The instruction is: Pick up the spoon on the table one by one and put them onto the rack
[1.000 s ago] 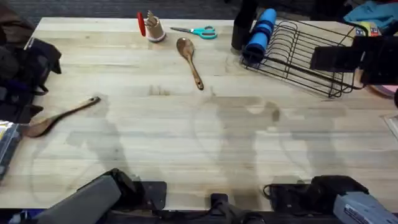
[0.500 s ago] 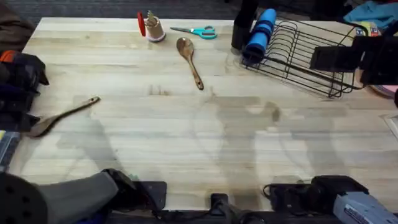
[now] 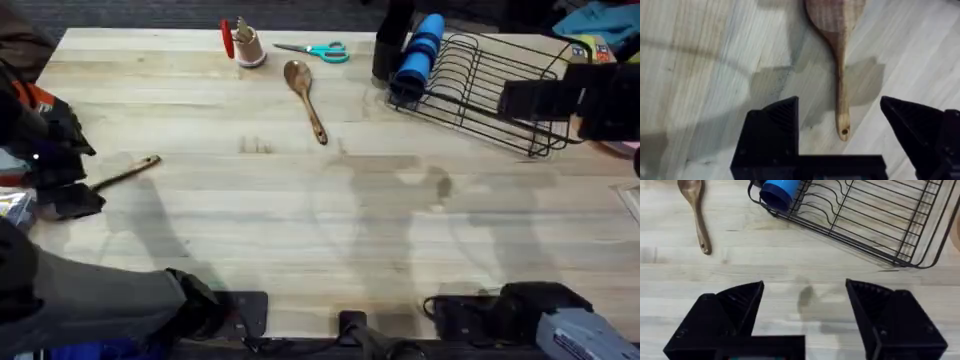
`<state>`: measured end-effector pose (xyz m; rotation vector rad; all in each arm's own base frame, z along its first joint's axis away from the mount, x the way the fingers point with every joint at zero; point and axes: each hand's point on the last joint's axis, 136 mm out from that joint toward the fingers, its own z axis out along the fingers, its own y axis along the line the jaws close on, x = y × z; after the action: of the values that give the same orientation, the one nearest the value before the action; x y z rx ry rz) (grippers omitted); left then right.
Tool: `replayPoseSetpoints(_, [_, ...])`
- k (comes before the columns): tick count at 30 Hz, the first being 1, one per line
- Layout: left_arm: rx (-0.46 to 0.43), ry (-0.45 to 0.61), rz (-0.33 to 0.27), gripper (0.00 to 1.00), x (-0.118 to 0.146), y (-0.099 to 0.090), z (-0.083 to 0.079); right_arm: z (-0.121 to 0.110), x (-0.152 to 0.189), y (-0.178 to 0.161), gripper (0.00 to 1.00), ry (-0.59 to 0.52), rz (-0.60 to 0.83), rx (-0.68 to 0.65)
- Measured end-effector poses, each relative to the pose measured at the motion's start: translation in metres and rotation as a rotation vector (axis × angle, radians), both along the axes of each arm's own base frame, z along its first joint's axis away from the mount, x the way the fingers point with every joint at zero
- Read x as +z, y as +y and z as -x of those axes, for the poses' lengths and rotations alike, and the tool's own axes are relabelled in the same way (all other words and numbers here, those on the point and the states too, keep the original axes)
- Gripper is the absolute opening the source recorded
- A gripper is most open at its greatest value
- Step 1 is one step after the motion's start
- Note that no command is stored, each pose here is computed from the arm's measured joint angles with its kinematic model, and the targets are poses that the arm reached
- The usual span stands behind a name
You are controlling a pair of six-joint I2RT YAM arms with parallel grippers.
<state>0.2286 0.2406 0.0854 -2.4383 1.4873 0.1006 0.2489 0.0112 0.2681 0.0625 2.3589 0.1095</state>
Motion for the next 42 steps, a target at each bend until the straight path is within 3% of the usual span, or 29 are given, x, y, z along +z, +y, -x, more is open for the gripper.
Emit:
replayPoseSetpoints(5, [0.039,0.016,0.026,0.994,-0.014,0.002,0.001,0.0,0.0,0.0,0.993,0.0,0.0,0.0])
replayPoseSetpoints(12, [0.133,0.047,0.061,0.995,-0.029,0.018,0.022,0.0,0.0,0.0,0.993,0.0,0.0,0.0])
replayPoseSetpoints(15, [0.156,0.033,0.049,0.995,-0.032,0.028,0.024,0.0,0.0,0.0,0.993,0.0,0.0,0.0])
replayPoseSetpoints(21, [0.062,-0.011,-0.007,0.997,-0.033,0.045,0.005,0.0,0.0,0.0,0.993,0.0,0.0,0.0])
replayPoseSetpoints(22, [0.045,-0.005,-0.001,0.997,-0.034,0.045,0.004,0.0,0.0,0.0,0.993,0.0,0.0,0.0])
replayPoseSetpoints(23, [-0.032,0.086,0.085,0.995,-0.049,0.038,0.009,0.0,0.0,0.0,0.993,0.0,0.0,0.0])
replayPoseSetpoints(42, [-0.027,0.164,0.157,0.969,-0.056,0.033,0.013,0.0,0.0,0.0,0.993,0.001,-0.019,-0.019])
